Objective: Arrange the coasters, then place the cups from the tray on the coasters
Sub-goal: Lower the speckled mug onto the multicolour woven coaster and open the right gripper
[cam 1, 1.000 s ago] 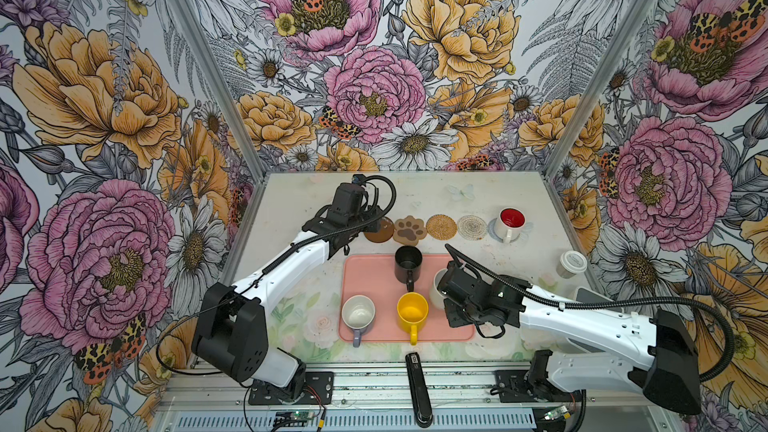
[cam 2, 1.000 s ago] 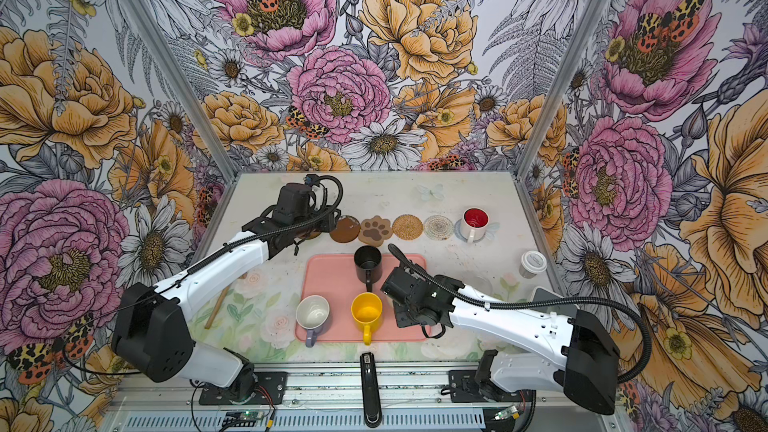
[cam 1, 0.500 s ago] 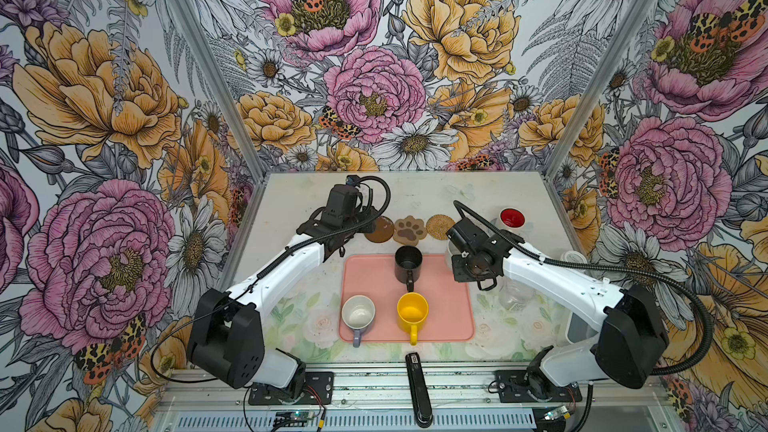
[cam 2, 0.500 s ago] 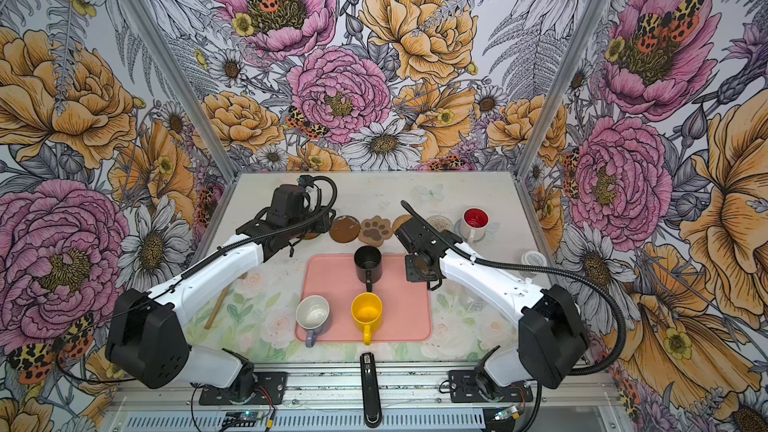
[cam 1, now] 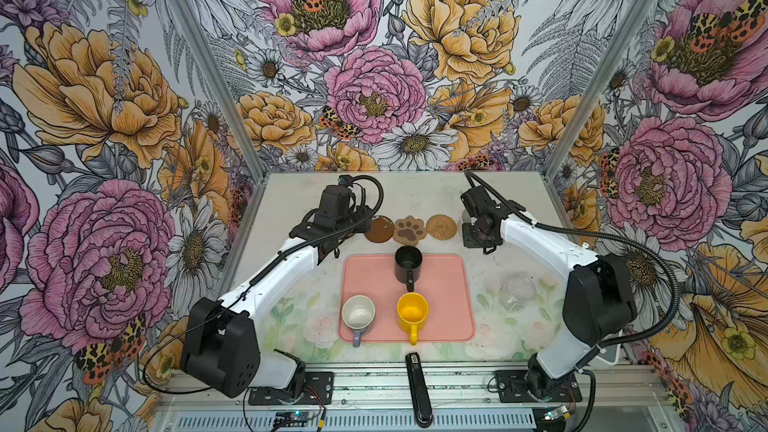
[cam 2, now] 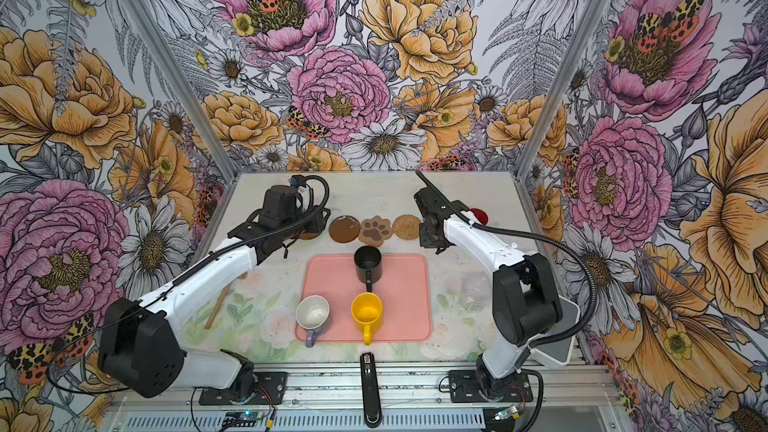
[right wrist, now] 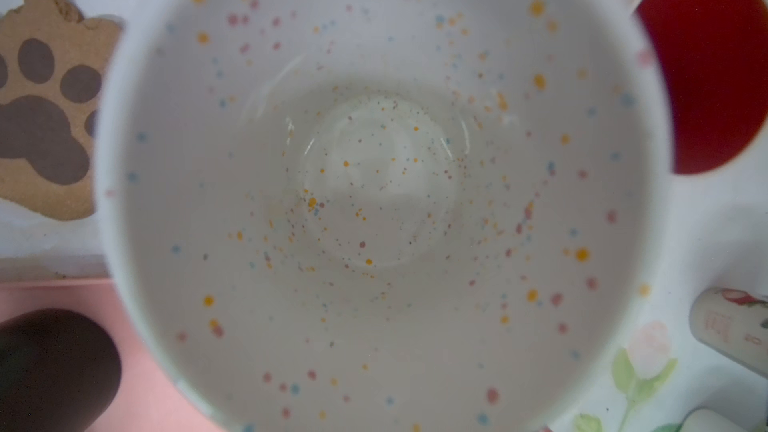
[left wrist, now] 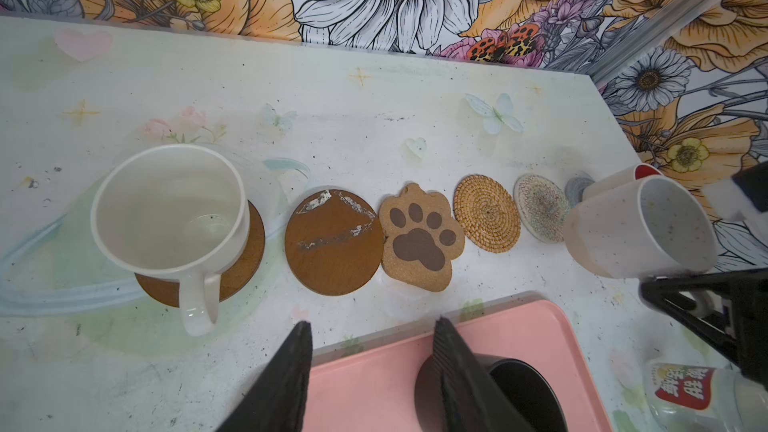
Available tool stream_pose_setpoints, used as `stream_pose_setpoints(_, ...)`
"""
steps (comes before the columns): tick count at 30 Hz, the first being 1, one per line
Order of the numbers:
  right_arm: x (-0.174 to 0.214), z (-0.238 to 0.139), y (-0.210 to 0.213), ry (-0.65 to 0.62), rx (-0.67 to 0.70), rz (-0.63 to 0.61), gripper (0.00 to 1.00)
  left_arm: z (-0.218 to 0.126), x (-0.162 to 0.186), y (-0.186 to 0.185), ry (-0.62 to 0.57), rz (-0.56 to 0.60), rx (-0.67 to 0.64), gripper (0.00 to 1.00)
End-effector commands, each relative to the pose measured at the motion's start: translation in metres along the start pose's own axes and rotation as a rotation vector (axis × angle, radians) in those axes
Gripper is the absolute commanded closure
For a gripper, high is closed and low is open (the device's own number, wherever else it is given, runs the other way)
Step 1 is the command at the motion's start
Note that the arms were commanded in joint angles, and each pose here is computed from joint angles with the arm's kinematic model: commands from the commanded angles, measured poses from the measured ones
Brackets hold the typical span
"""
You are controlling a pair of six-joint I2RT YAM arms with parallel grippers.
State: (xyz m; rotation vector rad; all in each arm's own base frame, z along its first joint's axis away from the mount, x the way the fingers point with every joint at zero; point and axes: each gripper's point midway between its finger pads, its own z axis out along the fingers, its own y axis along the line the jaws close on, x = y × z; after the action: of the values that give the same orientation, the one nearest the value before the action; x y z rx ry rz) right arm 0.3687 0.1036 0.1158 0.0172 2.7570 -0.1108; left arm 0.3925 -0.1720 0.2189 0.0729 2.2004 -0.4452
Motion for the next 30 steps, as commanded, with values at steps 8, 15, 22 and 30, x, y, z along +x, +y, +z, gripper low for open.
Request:
stream_pose_setpoints(8, -0.066, 0.016, -0.01, -0.132, -0.007, 0.05, 1.0, -0.009, -0.01, -0.004, -0.036, -0.027, 0.036, 0.51)
stream_pose_setpoints(15, -0.067, 0.029, -0.014, -0.121, -0.012, 0.07, 1.0, -0.009, -0.012, -0.007, -0.036, -0.03, 0.046, 0.51)
stream_pose_setpoints(22, -0.067, 0.037, -0.013, -0.114, -0.023, 0.075, 1.0, -0.009, -0.012, -0.006, -0.035, -0.031, 0.045, 0.51)
stream_pose_setpoints(30, -0.064, 0.043, -0.014, -0.101, -0.027, 0.082, 1.0, -0.009, -0.011, -0.006, -0.033, -0.032, 0.044, 0.51)
